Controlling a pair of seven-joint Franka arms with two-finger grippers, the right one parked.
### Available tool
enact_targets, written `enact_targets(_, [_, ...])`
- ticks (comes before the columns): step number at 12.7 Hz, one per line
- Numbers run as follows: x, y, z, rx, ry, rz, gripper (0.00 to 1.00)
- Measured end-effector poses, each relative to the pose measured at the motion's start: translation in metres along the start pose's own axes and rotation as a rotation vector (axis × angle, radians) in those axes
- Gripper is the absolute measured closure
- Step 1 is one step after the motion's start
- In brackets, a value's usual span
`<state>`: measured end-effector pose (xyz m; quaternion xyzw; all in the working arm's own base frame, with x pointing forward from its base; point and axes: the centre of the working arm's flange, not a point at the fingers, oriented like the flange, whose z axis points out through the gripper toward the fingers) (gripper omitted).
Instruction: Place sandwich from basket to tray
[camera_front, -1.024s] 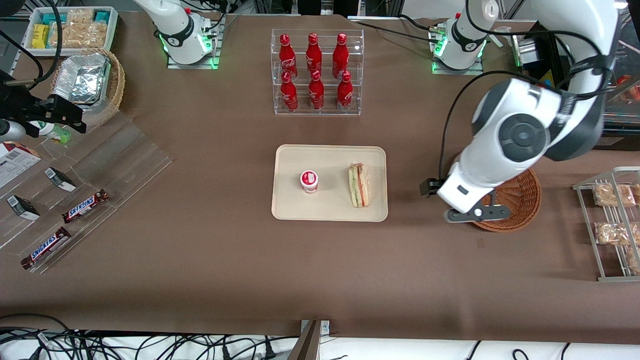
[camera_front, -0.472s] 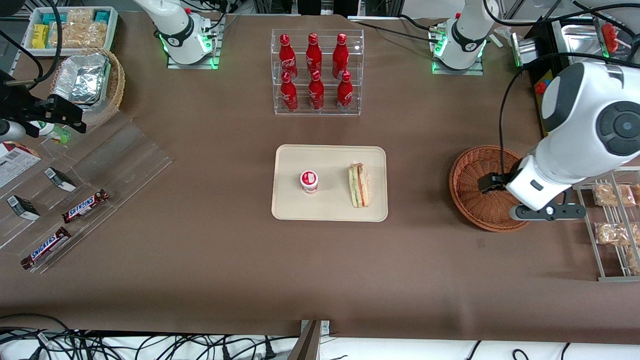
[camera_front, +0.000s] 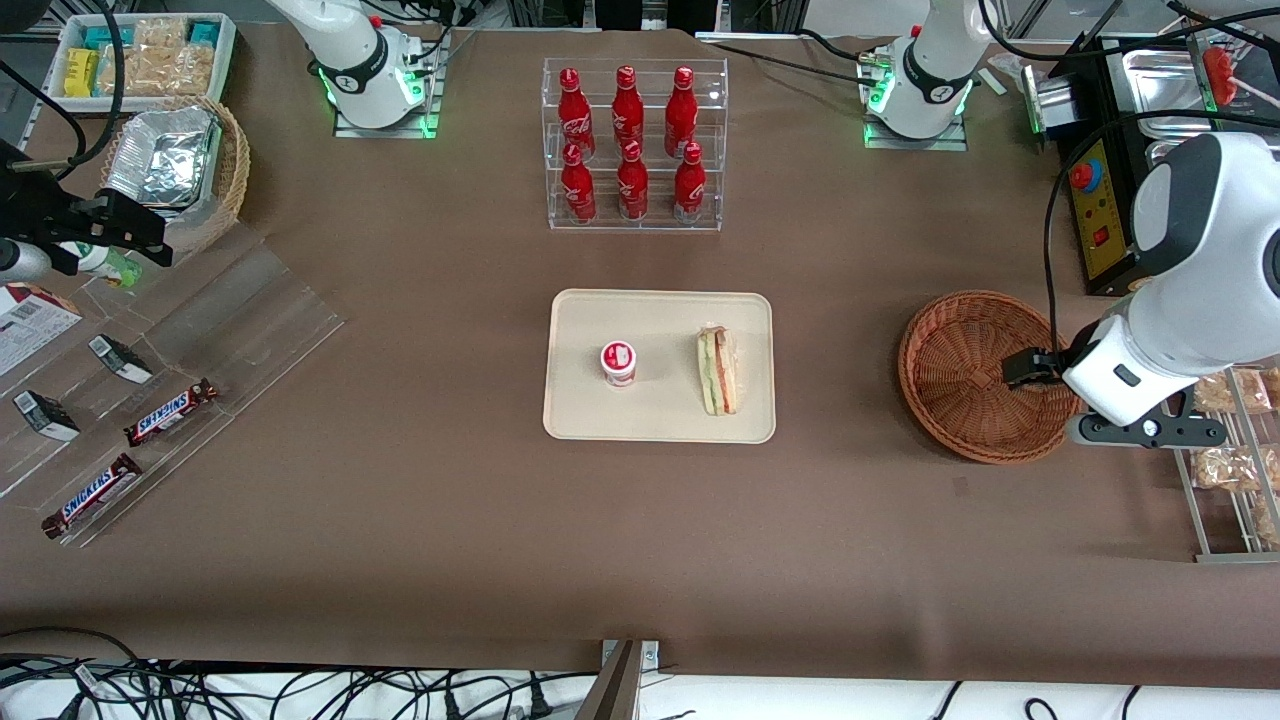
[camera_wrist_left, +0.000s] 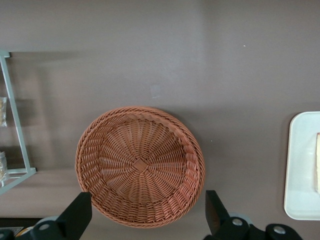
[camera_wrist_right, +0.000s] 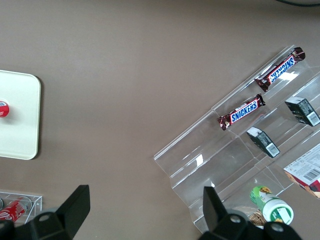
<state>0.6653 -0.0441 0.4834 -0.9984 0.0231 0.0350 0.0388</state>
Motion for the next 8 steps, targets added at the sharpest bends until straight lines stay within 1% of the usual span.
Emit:
enact_targets(2, [0.0,0.001,0.0,-0.021,-0.001,0.018,0.0])
enact_targets(4, [0.0,0.003,0.0,-0.071,-0.004,0.047,0.0])
enact_targets(6, [0.0,-0.007,0.002,-0.084,-0.004,0.066,0.0])
enact_targets(8, [0.0,-0.011,0.002,-0.083,-0.004,0.074,0.0])
